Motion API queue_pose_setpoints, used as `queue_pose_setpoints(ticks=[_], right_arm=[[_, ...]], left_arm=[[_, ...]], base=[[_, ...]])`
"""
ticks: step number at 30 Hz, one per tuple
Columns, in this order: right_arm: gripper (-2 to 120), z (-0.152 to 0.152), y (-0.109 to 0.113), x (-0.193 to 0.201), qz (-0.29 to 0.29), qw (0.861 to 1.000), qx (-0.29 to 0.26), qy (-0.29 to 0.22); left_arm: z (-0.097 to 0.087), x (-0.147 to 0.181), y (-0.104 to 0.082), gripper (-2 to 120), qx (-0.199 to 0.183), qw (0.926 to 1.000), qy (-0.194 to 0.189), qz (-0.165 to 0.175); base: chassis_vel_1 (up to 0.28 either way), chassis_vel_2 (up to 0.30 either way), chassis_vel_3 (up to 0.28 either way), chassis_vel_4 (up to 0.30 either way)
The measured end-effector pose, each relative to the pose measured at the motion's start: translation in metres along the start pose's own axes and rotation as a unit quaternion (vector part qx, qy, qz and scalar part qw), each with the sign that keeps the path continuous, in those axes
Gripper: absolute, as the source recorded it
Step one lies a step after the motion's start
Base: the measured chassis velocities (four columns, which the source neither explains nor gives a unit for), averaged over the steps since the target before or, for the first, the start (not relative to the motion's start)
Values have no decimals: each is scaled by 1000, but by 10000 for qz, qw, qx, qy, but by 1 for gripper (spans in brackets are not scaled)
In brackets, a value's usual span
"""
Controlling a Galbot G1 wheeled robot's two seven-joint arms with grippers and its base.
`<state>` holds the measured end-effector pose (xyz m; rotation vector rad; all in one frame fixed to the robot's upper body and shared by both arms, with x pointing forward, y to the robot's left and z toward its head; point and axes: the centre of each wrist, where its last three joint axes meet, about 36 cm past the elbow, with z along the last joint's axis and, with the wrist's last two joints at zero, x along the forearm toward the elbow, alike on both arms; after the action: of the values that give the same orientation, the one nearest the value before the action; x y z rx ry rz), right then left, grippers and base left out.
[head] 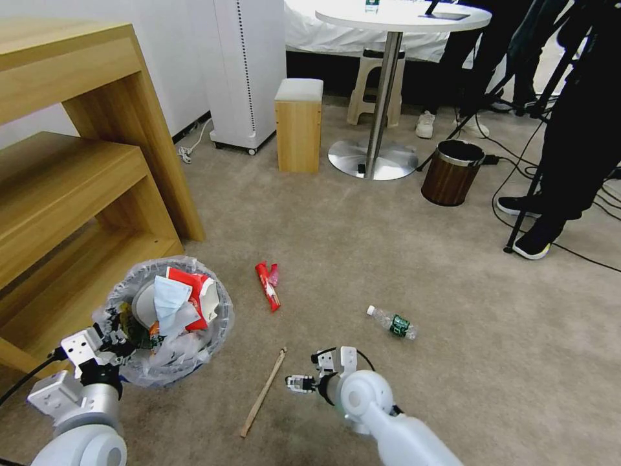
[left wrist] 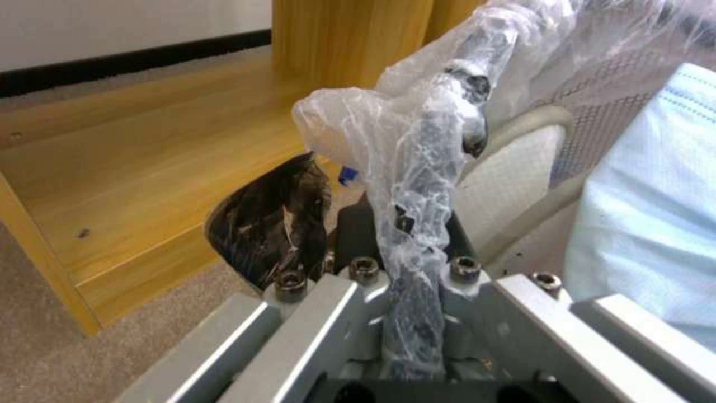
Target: Pick up the trash bin and place the garbage on the floor into it.
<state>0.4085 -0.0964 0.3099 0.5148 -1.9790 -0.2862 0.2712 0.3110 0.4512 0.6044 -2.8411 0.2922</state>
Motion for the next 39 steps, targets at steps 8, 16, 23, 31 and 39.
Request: queue_pose_setpoints(ticks=[8, 16, 23, 31, 39], right_arm=[[100, -16, 2, -27, -462, 9989, 90, 30], [100, -20, 2, -63, -567, 9980, 218, 143], [97, -21, 9, -88, -554, 9982, 117, 203], [72, -23, 13, -100, -508, 9985, 69, 166], [43, -23, 7, -104, -397, 9991, 71, 137]], left_arm=[[4, -1, -2, 1, -54, 10000, 30, -58], [9, 0, -5, 1, -77, 9999, 86, -83], [10, 0, -6, 1, -73, 9999, 63, -102], [11, 0, -5, 1, -70, 9999, 54, -119], [12, -2, -5, 1, -71, 9999, 63, -117]], base=[[0, 0, 0, 0], [0, 0, 0, 0], [0, 0, 0, 0], [0, 0, 0, 0], [0, 0, 0, 0]])
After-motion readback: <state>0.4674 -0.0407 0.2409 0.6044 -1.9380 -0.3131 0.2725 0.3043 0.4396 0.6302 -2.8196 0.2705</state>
